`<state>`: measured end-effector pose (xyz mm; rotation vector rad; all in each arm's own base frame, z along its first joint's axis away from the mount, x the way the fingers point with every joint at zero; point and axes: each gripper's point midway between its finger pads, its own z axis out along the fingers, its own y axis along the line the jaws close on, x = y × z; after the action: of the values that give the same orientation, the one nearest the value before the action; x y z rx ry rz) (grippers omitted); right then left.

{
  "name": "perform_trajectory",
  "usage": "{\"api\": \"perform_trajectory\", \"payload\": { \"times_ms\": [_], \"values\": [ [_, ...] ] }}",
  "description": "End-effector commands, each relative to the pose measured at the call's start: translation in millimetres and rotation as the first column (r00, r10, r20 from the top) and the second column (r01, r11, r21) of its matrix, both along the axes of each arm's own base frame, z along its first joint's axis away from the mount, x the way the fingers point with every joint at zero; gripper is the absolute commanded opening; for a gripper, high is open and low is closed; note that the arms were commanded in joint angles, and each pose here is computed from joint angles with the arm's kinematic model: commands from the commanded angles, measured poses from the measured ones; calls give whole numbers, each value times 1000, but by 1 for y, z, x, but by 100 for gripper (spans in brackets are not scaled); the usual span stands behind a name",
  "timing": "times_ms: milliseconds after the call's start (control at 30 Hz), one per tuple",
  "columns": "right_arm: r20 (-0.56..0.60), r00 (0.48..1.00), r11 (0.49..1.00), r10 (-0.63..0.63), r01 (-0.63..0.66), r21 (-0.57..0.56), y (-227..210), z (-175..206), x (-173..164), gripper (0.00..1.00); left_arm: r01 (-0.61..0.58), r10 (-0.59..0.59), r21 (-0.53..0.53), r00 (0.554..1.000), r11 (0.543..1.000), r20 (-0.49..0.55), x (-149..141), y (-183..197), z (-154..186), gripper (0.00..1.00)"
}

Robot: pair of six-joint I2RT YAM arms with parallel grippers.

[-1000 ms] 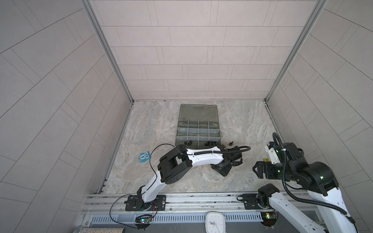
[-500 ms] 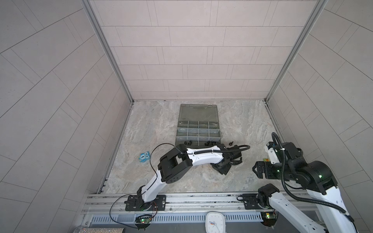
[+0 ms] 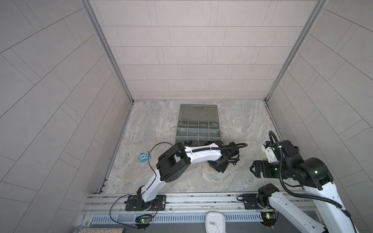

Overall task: Sort the screws and nuts into containers
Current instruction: Pick up the nut from the bottom-center of the table, then place the nut into the container.

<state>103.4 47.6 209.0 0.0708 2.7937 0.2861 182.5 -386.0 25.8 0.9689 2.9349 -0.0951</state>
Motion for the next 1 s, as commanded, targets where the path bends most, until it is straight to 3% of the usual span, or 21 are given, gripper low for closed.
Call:
{"api": "perform_trajectory", "payload": {
  "times_ms": [0,267,467,967],
  "values": [
    [1,1000,1000,5,-5,27,9,3,14,99,-27,28,-19,998,999,54,25,17,46,21],
    [18,999,998,39,-40,40,27,12,59,99,-111,113,-27,986,993,119,89,62,104,21],
    [20,997,996,76,-76,37,41,18,97,99,-235,238,-33,965,971,112,130,113,114,21],
    [-19,994,992,107,-105,69,65,6,148,99,-357,357,-9,934,934,35,123,169,77,21]
  ]
}}
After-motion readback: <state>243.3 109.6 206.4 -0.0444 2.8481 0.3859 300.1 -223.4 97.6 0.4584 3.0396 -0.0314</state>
